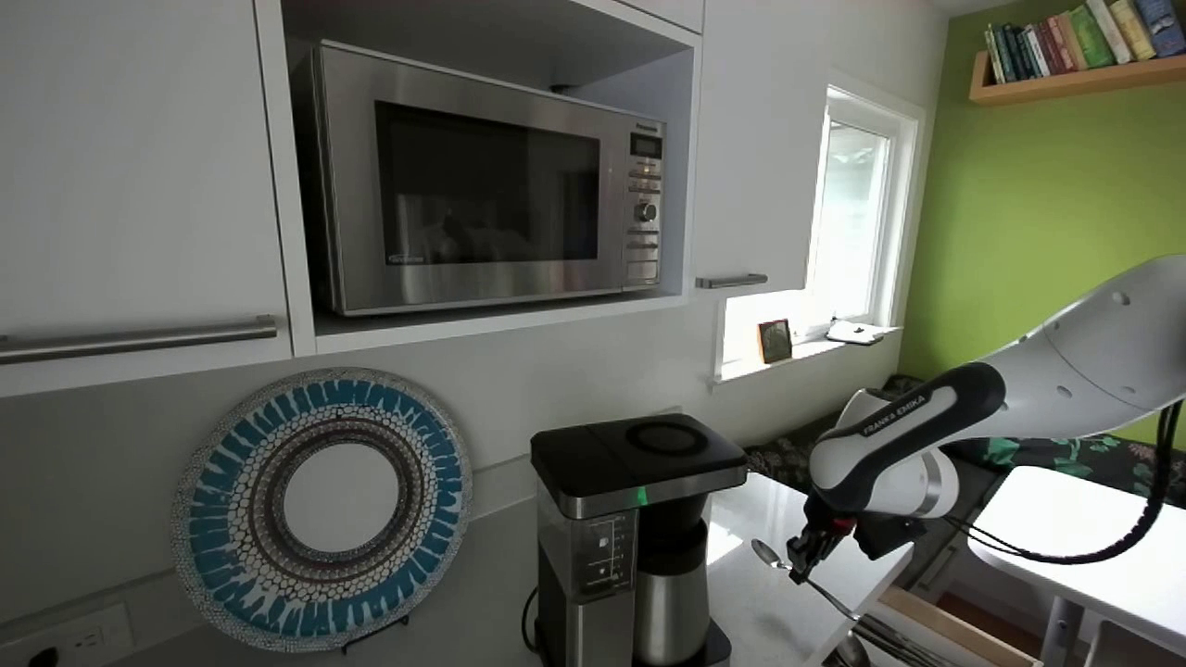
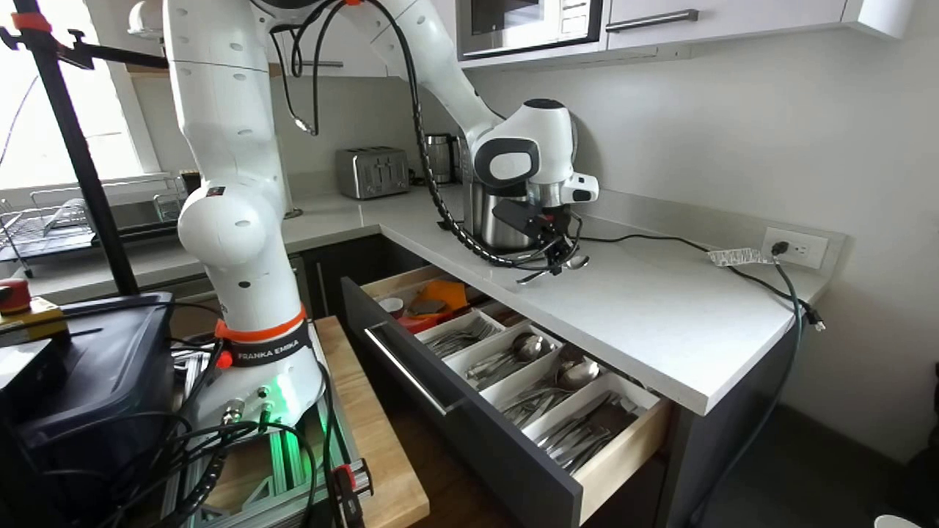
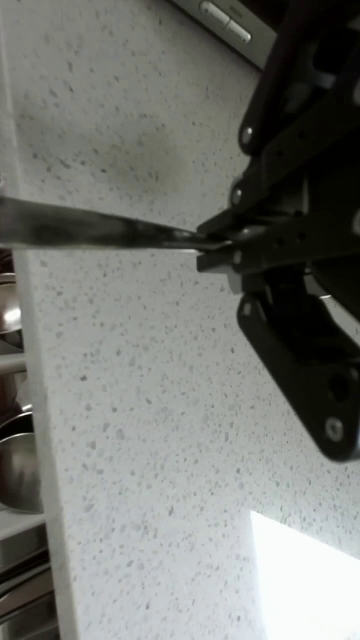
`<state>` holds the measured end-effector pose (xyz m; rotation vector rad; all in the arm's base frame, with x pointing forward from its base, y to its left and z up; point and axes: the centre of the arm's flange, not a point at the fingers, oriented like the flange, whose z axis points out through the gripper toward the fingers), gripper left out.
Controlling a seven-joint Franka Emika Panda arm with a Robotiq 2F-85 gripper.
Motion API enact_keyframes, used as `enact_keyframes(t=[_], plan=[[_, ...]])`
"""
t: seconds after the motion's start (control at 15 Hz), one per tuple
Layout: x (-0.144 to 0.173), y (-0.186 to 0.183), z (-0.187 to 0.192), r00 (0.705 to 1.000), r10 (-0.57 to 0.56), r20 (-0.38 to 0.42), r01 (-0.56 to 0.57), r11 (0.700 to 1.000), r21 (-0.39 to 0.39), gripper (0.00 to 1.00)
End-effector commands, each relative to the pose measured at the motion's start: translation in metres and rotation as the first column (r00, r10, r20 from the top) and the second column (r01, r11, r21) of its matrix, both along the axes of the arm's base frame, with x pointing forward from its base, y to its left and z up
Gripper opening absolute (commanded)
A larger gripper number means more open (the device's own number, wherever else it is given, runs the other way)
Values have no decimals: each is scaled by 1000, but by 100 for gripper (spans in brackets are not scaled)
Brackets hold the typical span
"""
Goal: Open the kitchen drawer, then put a spoon inside it
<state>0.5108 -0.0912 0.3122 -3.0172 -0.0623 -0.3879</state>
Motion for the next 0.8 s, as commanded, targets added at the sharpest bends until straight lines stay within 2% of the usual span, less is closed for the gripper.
enact_keyframes(t=[0.0,0.33,0.73], plan=[[-57,3,14,999,35,29,-36,999,19,2],[-102,6,14,998,62,-4,-61,998,34,2],[-150,-1,0,989,44,-143,-47,999,-17,2]])
